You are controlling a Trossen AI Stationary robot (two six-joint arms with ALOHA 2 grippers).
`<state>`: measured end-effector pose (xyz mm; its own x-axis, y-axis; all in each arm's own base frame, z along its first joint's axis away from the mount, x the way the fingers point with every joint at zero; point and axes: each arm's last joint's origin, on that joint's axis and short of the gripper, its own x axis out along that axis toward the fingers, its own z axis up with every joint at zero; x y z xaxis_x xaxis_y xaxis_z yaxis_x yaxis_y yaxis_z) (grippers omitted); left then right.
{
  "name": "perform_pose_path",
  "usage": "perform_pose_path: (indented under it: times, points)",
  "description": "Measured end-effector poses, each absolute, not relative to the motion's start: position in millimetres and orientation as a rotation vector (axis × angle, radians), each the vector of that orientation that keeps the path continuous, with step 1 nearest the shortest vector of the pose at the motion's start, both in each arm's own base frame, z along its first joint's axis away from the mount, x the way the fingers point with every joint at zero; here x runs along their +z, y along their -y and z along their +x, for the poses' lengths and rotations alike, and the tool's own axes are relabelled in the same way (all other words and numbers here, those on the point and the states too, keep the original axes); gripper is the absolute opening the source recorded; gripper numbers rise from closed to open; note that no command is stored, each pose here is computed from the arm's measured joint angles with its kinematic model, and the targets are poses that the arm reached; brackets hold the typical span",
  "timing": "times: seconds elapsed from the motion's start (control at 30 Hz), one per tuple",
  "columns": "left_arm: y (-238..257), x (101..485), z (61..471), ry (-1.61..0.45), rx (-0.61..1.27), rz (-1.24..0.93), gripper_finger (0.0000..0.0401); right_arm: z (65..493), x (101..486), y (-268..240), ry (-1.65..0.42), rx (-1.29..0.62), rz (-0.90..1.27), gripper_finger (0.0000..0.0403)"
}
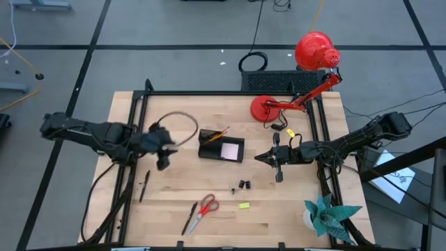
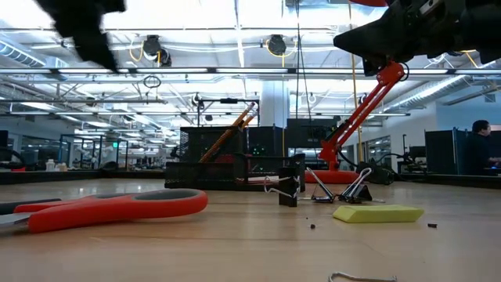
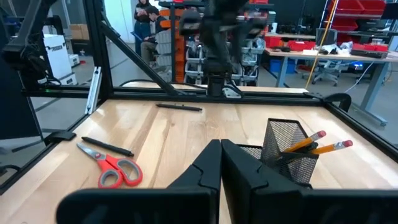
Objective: Pick and place office supplies into organizer
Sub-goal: Put the black pen into the black desk organizer
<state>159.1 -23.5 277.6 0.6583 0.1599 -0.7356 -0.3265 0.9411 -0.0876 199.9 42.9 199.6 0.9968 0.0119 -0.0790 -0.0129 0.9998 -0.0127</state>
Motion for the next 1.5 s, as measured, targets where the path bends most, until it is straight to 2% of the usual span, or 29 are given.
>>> perform_pose_path:
  times: [0.3, 0.47, 0.63, 1.0, 1.1, 1.5]
  points:
    - [65, 240, 130, -1.155, 0.349, -0.579, 0.0099, 200, 199, -43, -0.082, 0.012, -0.008, 0.0004]
    - [83, 208, 123, -1.327, 0.445, -0.63, 0.0096, 200, 199, -43, -0.087, 0.012, -0.009, 0.0004]
    - [96, 181, 123, -1.447, 0.586, -0.717, 0.0126, 200, 198, -43, -0.09, 0.012, -0.01, 0.0004]
    - [110, 165, 124, -1.504, 0.748, -0.791, 0.022, 200, 199, -43, -0.089, 0.012, -0.014, 0.0004]
    - [111, 162, 121, -1.491, 0.839, -0.785, 0.0228, 200, 199, -43, -0.089, 0.012, -0.014, 0.0004]
    - [121, 138, 119, -1.47, 0.972, -0.684, 0.023, 200, 199, -43, -0.089, 0.013, -0.008, 0.0004]
